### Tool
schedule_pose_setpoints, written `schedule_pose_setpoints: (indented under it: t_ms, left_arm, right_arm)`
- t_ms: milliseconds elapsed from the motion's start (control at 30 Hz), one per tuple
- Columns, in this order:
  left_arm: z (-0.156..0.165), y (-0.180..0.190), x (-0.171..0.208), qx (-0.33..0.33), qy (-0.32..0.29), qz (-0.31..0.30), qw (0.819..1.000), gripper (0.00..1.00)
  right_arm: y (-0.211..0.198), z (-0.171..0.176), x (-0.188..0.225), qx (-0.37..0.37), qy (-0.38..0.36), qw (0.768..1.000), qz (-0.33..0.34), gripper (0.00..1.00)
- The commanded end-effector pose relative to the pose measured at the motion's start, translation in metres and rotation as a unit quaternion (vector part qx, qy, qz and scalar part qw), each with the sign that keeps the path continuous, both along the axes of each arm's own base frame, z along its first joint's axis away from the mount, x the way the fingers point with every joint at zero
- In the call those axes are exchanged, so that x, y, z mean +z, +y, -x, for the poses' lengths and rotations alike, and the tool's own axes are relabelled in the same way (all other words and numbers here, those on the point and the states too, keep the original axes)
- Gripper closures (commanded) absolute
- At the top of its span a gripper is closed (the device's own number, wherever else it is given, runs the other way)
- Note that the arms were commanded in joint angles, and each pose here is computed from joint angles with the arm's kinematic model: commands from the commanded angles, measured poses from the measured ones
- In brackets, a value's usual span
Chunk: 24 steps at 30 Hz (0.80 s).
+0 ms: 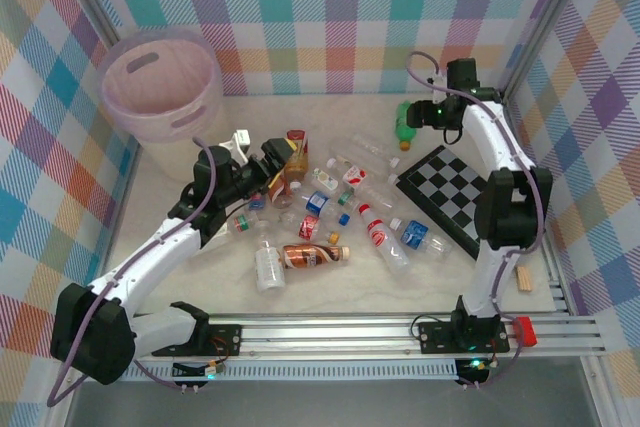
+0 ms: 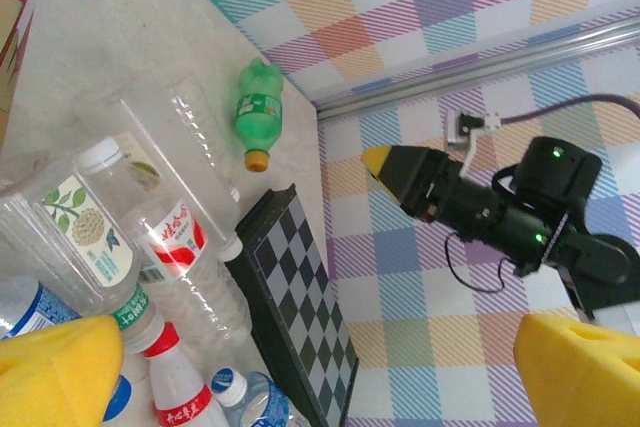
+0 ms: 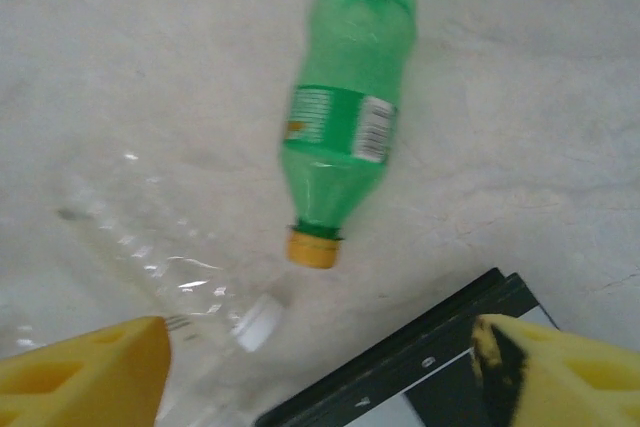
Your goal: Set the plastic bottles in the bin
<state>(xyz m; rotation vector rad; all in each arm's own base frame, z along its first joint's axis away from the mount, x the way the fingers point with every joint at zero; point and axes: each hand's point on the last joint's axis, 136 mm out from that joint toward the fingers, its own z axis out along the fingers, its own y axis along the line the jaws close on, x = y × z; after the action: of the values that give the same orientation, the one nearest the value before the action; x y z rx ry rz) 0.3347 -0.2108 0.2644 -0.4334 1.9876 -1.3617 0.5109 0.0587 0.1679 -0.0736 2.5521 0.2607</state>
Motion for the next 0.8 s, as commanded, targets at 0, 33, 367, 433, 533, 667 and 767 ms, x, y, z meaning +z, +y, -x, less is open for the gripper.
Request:
schedule_pose_setpoints:
  t_ms: [0,33,367,433,533,667,767]
  left_arm:
    - [0.000,0.000,0.004,0.005,-0.017,-0.001,1.000,0.00]
    - [0.000,0.000,0.003,0.005,-0.017,-0.005,1.000,0.00]
    - [0.002,0.003,-0.003,0.007,-0.013,-0.017,1.000,0.00]
    - [0.004,0.004,-0.005,0.009,-0.012,-0.019,1.000,0.00]
    - [0.004,0.005,-0.007,0.011,-0.012,-0.021,1.000,0.00]
    - [0.002,0.004,-0.010,0.012,-0.009,-0.021,1.000,0.00]
    - [0.002,0.004,-0.010,0.013,-0.010,-0.019,1.000,0.00]
  right_arm:
    - [-0.001,-0.010,-0.025,-0.038,0.036,0.998,-0.019,0.09]
    - [0.002,-0.015,-0.027,-0.040,0.039,0.998,-0.026,0.07]
    - [0.032,-0.048,-0.078,-0.047,0.062,0.996,-0.034,0.00]
    - [0.033,-0.057,-0.086,-0.056,0.060,0.996,-0.041,0.03]
    - [0.038,-0.073,-0.090,-0.065,0.045,0.995,-0.056,0.05]
    - [0.050,-0.089,-0.096,-0.067,0.045,0.994,-0.076,0.10]
    - [0.054,-0.097,-0.103,-0.069,0.049,0.994,-0.076,0.11]
